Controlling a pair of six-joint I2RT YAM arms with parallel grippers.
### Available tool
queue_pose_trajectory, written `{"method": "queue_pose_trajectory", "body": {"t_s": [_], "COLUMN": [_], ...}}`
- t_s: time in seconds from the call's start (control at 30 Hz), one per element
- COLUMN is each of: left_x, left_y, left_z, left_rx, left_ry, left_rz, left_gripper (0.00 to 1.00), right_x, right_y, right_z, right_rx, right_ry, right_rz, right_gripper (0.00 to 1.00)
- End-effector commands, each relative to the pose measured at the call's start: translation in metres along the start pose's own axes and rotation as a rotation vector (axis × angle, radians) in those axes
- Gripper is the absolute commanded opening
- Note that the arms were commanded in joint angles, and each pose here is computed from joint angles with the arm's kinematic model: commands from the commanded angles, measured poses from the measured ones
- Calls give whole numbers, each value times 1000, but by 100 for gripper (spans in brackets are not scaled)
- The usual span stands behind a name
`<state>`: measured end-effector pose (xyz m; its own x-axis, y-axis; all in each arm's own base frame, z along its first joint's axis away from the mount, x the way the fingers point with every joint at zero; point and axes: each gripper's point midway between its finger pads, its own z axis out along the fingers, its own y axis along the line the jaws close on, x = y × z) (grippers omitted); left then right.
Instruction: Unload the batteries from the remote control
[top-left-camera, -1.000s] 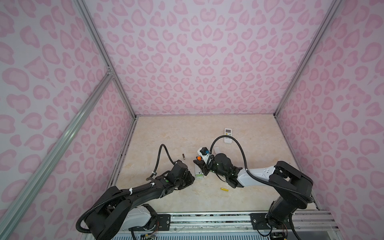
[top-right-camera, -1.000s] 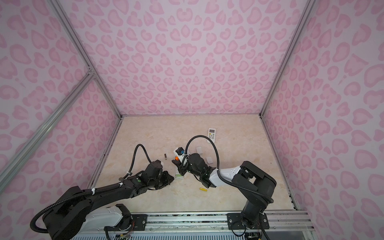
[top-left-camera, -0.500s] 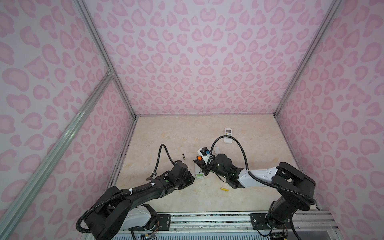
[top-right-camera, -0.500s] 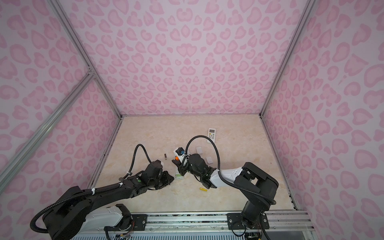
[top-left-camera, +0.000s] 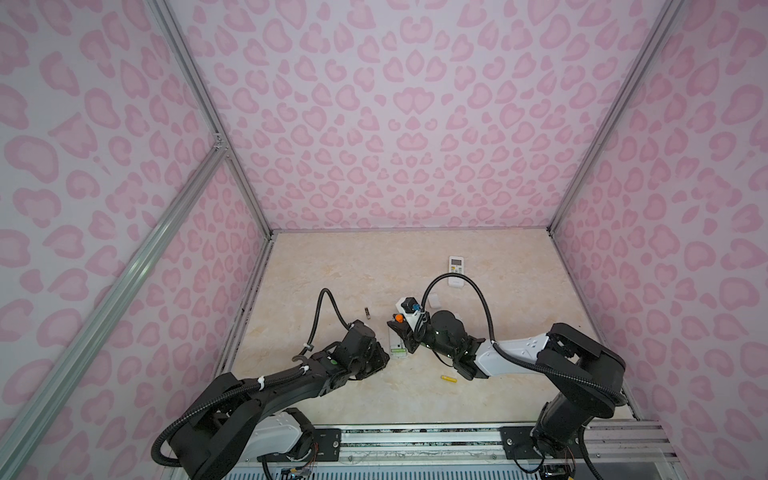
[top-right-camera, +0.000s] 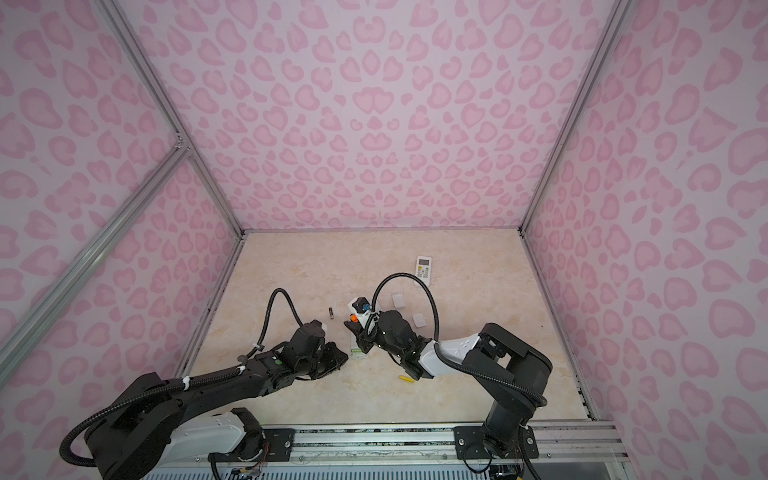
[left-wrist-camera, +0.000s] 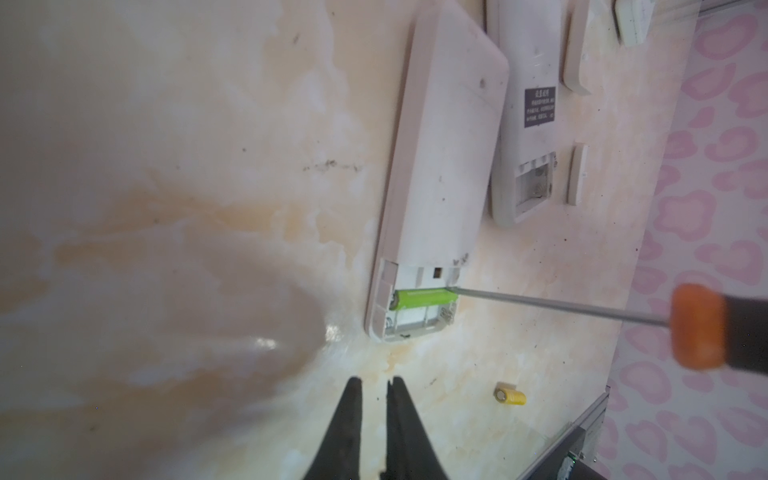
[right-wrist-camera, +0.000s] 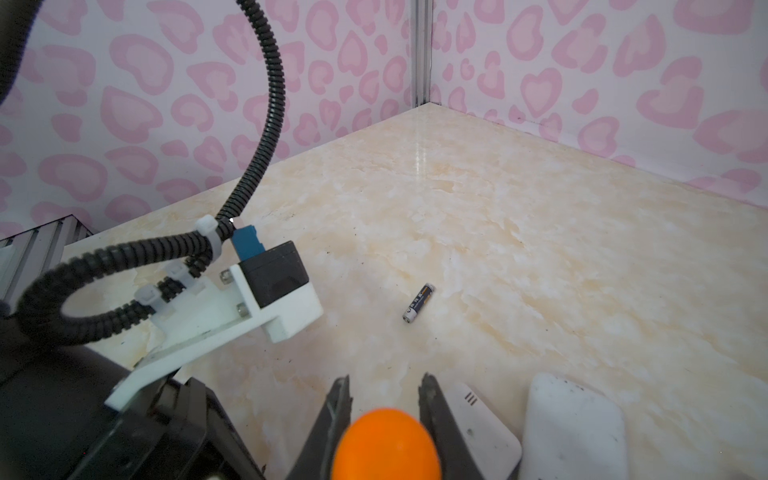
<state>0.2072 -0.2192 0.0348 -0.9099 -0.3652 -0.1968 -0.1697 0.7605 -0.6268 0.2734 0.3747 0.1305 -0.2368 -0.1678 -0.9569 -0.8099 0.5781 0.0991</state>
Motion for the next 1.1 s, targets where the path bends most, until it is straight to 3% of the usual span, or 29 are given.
{"method": "queue_pose_trajectory", "body": {"t_s": [0.0, 0.47, 0.8, 1.07], "left_x": [0, 12, 11, 11], "left_y": [-8, -29, -19, -12], "left_z": [2, 22, 30, 36], "left_rx": [26, 80, 52, 30], "left_ry": [-4, 24, 7, 6], "left_rz": [-6, -47, -92, -110], "left_gripper": [17, 17, 14, 11], "right_x": [12, 21, 31, 33], "right_y": [-1, 4, 13, 4], "right_z": [-3, -11, -23, -10], "right_rx": [8, 3, -7, 18], "right_ry": [27, 40, 64, 134], "right_rz": [4, 3, 15, 125], "right_gripper": [0, 0, 0, 0]}}
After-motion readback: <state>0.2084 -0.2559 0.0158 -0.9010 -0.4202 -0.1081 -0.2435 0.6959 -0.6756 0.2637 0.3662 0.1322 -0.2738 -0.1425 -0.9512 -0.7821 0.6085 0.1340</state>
